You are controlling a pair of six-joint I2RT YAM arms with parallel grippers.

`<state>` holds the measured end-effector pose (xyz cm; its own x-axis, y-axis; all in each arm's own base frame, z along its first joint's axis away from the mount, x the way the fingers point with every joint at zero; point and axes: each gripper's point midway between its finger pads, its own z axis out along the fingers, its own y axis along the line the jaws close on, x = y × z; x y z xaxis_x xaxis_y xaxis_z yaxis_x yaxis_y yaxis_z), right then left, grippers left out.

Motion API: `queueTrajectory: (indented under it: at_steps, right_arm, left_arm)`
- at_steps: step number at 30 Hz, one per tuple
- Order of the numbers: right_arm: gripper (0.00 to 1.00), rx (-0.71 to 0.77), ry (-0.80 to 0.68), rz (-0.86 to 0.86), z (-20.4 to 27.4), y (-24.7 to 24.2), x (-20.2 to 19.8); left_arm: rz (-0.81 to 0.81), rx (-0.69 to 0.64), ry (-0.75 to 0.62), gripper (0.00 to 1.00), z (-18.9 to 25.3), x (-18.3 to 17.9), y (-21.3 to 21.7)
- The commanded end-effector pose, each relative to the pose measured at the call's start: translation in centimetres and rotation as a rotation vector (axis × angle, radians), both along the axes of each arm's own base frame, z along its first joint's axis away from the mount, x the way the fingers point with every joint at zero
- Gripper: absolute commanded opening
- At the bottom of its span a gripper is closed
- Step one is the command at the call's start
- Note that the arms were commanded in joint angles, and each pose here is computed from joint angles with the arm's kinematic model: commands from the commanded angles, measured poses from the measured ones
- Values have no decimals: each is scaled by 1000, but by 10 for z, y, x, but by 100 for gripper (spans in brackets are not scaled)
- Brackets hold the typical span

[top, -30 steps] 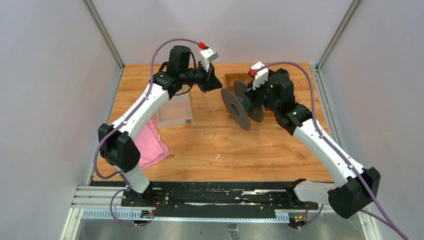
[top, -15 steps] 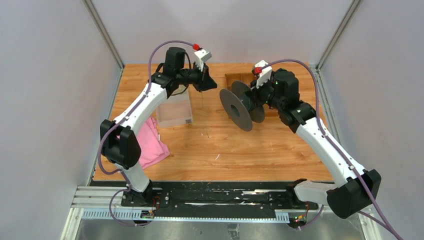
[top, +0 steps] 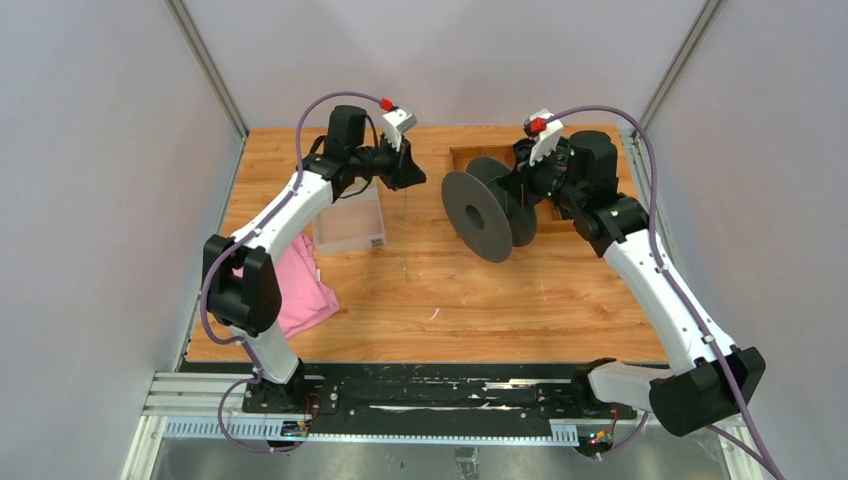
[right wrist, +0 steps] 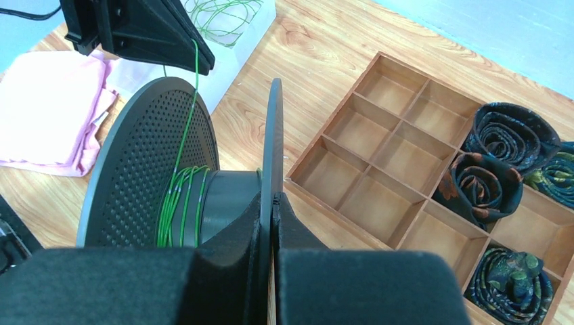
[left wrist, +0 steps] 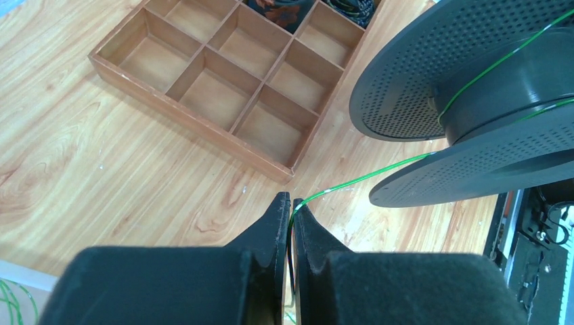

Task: Wrap the cables
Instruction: Wrap the cable around the cable reel.

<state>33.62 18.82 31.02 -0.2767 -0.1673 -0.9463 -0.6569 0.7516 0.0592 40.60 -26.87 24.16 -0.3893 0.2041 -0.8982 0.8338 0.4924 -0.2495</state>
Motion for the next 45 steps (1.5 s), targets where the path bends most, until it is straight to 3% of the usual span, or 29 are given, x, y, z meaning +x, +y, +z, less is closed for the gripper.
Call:
queueTrajectory:
  at_steps: [1,17,30,45]
  right_arm:
    - [1,96,-26,9,37,-2,0]
    - [1,208,17,-98,73,-9,20]
    - [1,232,68,-288,87,-31,34]
    - [1,233,64,-396,97,-46,43]
  left_arm:
    - [58,25,-33,8,-13,18,13]
    - [54,-25,38,10,-54,-2,3]
    - [25,26,53,12,-88,-24,-20]
    - [-94,72,29,9,-106,-57,-44]
